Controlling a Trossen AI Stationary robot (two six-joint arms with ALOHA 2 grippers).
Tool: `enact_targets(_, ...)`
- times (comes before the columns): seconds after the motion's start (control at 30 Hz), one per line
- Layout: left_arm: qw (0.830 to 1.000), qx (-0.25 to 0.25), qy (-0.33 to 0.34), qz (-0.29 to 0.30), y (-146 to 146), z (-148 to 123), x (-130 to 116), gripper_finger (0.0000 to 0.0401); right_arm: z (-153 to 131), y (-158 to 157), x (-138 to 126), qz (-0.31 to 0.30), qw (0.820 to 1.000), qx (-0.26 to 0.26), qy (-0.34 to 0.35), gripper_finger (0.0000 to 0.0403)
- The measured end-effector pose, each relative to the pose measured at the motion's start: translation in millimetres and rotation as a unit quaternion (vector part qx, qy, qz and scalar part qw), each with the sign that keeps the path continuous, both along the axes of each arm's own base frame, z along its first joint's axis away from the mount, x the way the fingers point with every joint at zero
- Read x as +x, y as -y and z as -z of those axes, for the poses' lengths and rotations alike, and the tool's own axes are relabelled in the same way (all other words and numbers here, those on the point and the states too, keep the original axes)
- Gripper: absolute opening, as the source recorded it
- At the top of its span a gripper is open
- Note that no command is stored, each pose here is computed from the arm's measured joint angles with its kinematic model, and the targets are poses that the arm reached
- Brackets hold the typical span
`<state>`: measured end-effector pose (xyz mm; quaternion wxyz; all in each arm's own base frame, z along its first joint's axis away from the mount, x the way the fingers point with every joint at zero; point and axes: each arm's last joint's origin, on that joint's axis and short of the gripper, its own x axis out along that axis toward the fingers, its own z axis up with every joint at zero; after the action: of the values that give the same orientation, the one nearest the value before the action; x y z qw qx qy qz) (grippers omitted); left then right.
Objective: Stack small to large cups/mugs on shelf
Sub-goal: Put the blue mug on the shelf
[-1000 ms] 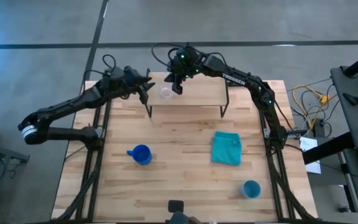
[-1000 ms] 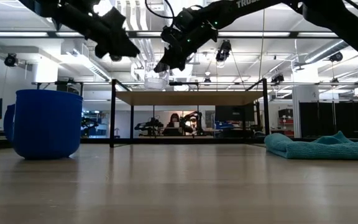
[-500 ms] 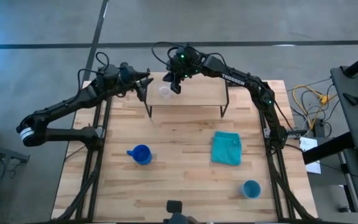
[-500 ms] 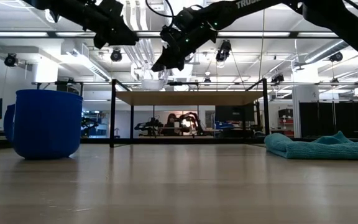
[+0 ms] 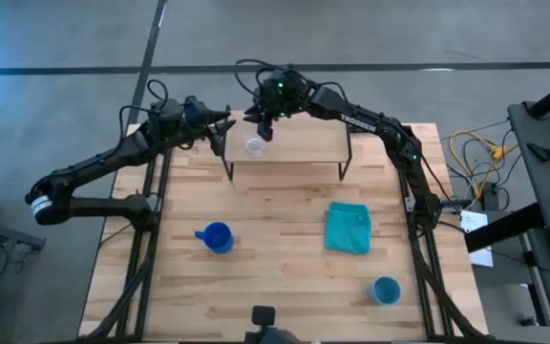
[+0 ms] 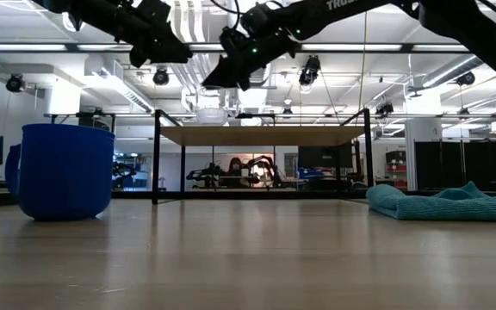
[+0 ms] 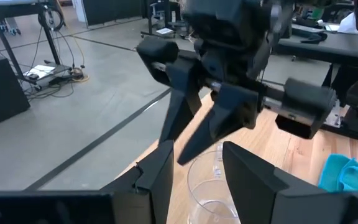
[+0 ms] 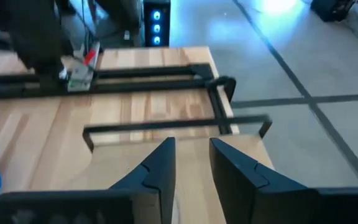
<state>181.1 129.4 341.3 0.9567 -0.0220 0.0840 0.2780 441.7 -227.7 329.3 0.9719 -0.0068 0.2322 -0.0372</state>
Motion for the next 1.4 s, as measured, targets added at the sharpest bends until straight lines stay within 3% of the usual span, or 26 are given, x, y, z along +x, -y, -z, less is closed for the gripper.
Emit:
enact_targets(0.2,1.000,0.000,0.001,0.000,0.6,-0.1,-0.7,0.0125,-23.9,-9.3,-4.6,0.003,0.999,0.033,0.008,0.0080)
enact_targets(0.43,1.000,0.018,0.010,0.002,6.8,-9.9,-9.3,0.0125,-60.9,-47.5,-30.7,-0.042,0.994,0.073,-0.066,0.0064)
enact_targets(0.57,1.000,0.004,-0.008,0.007,13.9,-10.2,-18.4,0.0125,-64.2,-73.9,-37.9,-0.063,0.986,0.097,-0.123,0.0067)
enact_targets(0.77,0.998,-0.027,-0.039,0.036,29.7,-8.8,-36.6,0.0125,-63.7,-105.4,-34.6,-0.066,0.976,0.138,-0.154,0.0091)
enact_targets(0.97,0.995,-0.046,-0.048,0.076,43.0,-6.9,-49.6,0.0125,-54.7,-134.9,-37.3,-0.017,0.962,0.137,-0.237,0.0112)
enact_targets(1.1,0.985,-0.084,-0.044,0.145,51.2,-4.8,-53.7,0.0125,-49.8,-152.3,-46.1,0.005,0.938,0.175,-0.301,0.0115)
enact_targets(1.2,0.976,-0.133,-0.053,0.161,54.7,0.7,-55.7,0.0125,-47.8,-165.6,-49.6,0.012,0.924,0.191,-0.331,0.0113)
enact_targets(1.4,0.945,-0.229,-0.135,0.190,64.2,21.5,-61.8,0.0125,-50.3,-185.7,-41.4,-0.007,0.933,0.188,-0.308,0.0105)
